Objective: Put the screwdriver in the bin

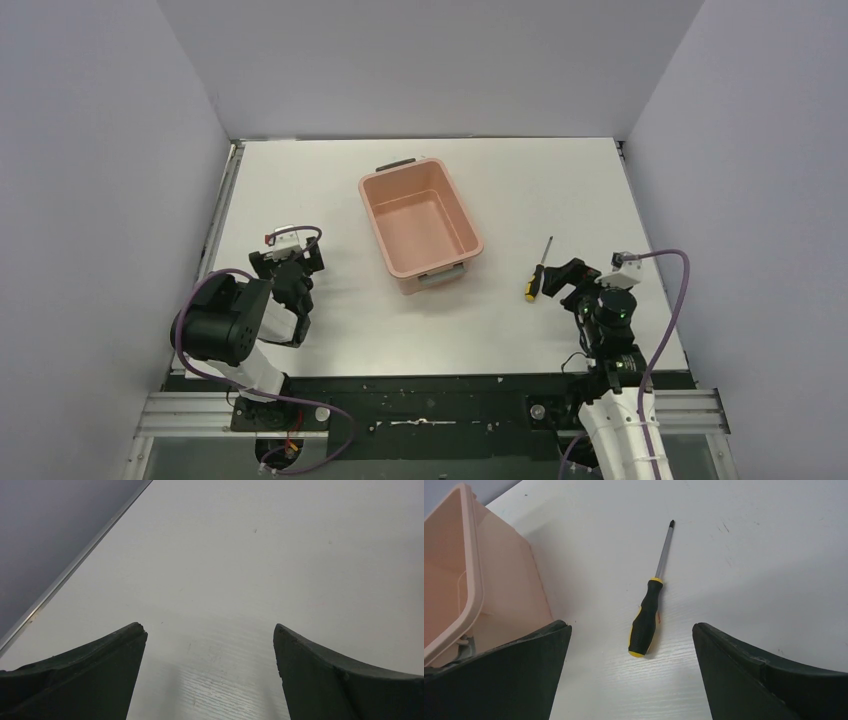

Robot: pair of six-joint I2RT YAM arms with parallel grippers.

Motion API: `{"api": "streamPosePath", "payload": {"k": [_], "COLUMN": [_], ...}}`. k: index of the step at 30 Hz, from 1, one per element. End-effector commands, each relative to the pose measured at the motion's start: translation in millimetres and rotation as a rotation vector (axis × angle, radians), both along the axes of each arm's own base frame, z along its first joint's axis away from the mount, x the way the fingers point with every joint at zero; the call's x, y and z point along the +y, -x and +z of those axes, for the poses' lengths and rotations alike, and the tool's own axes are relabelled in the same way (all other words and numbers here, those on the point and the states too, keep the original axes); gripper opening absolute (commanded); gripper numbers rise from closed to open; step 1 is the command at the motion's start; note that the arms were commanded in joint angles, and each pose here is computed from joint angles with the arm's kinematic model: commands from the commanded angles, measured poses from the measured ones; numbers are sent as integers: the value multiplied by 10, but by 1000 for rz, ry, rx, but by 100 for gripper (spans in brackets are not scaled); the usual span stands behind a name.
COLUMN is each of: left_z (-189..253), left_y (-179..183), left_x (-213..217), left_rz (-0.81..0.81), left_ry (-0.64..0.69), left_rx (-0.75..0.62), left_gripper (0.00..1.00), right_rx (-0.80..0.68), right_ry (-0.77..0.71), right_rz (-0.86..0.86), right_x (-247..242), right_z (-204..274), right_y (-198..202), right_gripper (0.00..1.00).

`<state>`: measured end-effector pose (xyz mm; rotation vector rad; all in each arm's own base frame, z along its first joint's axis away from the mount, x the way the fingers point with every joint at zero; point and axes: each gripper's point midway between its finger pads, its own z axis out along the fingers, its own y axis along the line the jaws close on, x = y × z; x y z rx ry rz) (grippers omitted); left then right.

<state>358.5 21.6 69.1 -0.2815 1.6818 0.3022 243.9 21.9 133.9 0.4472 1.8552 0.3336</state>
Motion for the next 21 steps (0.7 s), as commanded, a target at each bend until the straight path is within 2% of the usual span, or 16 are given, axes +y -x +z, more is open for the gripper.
{"api": "streamPosePath", "payload": {"k": [1, 10, 13, 18, 21], "left_z": [119, 118, 118, 119, 118], "left_y": [-33, -32, -33, -33, -33], "left_x": [1, 3, 1, -1, 2], "left_rz": [-6, -6, -6, -6, -6], "left_ry": [6, 5, 5, 6, 5], "left_rx": [-44, -44, -44, -44, -44], "left_gripper": [97, 98, 97, 97, 97], "right_rx": [-47, 1, 27, 312, 536], "right_ry": [7, 17, 51, 193, 274], "right_rz": [-23, -37, -47, -97, -64], "right_x": [-40, -69, -115, -337, -367], "right_z": [192, 188, 379, 668, 575], "right_y": [-94, -110, -165, -478, -697], "right_gripper": [100, 100, 100, 100, 100]}}
